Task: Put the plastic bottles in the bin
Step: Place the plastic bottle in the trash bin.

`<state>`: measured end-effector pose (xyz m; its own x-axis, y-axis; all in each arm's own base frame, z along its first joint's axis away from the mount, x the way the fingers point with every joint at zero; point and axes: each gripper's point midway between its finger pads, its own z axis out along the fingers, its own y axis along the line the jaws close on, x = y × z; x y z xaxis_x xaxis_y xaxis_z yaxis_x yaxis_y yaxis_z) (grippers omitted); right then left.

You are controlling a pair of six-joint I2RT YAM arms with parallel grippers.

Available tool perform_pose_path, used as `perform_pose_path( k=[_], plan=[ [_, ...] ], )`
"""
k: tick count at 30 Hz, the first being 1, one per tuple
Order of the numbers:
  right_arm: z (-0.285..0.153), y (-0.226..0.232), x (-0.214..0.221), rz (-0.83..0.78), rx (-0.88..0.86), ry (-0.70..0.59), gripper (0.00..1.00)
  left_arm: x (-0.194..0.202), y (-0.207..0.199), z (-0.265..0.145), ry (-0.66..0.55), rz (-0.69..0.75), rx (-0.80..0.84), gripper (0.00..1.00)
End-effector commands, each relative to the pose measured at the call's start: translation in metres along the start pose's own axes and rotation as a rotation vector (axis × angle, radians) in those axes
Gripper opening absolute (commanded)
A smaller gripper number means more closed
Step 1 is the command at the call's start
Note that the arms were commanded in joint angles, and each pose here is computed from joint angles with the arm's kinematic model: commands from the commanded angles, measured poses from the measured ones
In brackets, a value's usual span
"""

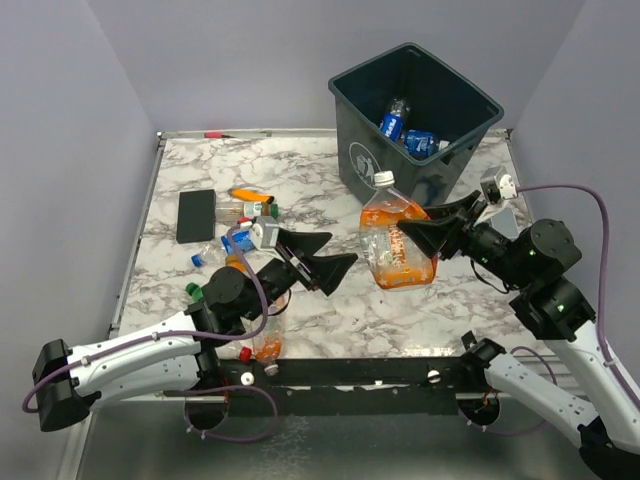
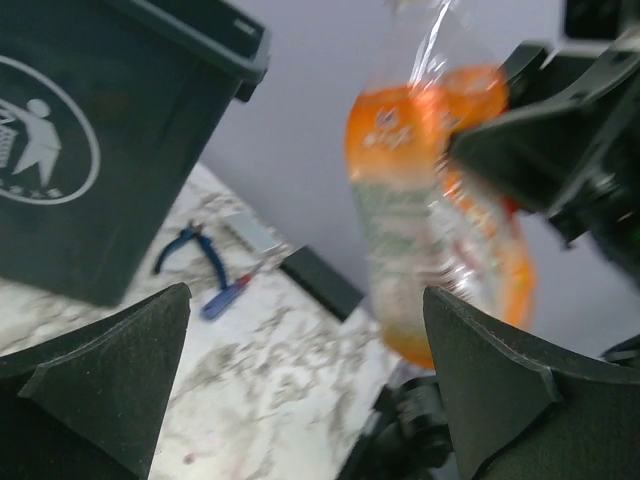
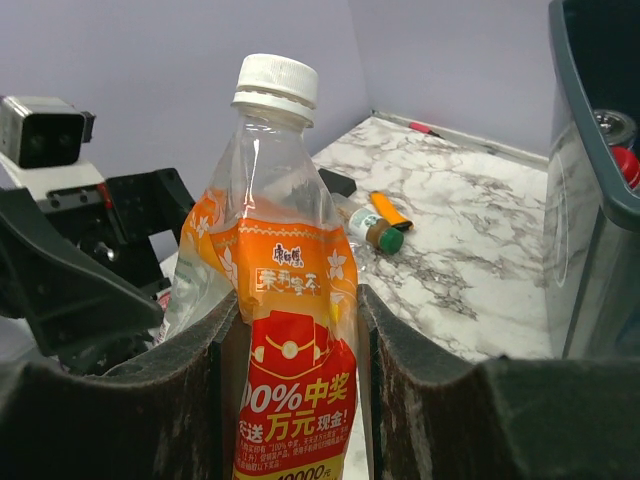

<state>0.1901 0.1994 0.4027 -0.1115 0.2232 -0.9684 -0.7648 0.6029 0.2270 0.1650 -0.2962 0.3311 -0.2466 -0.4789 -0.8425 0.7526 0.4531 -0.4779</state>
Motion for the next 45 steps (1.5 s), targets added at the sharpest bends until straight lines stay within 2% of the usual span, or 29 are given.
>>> perform_pose_path(
  k=[1, 12, 18, 21, 25, 28, 30, 31, 38, 45],
  plan=[
    [0.003, -0.003, -0.016, -0.001, 0.017, -0.098, 0.15, -0.037, -0.038, 0.002, -0.091, -0.276, 0.191, 0.99],
    [0.014, 0.015, -0.010, 0.101, -0.107, -0.118, 0.15, -0.009, -0.075, 0.023, 0.046, -0.285, 0.390, 0.99],
    [0.018, 0.020, 0.002, 0.130, -0.148, -0.086, 0.17, -0.005, -0.085, 0.025, 0.071, -0.301, 0.452, 0.81],
    [0.021, 0.023, 0.005, 0.145, -0.170, -0.066, 0.21, -0.004, -0.088, 0.025, 0.077, -0.299, 0.469, 0.65],
    [0.022, 0.026, 0.006, 0.157, -0.181, -0.043, 0.35, -0.004, -0.085, 0.023, 0.063, -0.280, 0.463, 0.49],
    [0.023, 0.025, 0.005, 0.152, -0.168, -0.029, 0.61, -0.002, -0.080, 0.019, 0.056, -0.260, 0.453, 0.40],
    [0.023, 0.021, 0.006, 0.159, -0.141, -0.004, 0.73, 0.000, -0.076, 0.015, 0.049, -0.244, 0.444, 0.38],
    [0.022, 0.020, 0.004, 0.160, -0.127, 0.000, 0.76, 0.002, -0.074, 0.013, 0.050, -0.235, 0.440, 0.37],
    [0.027, 0.024, -0.029, 0.102, -0.111, 0.043, 0.86, 0.024, -0.059, 0.002, 0.122, -0.084, 0.409, 0.33],
    [0.049, 0.042, -0.024, 0.163, -0.220, 0.236, 0.87, 0.032, -0.047, -0.004, 0.170, 0.026, 0.370, 0.30]
  ],
)
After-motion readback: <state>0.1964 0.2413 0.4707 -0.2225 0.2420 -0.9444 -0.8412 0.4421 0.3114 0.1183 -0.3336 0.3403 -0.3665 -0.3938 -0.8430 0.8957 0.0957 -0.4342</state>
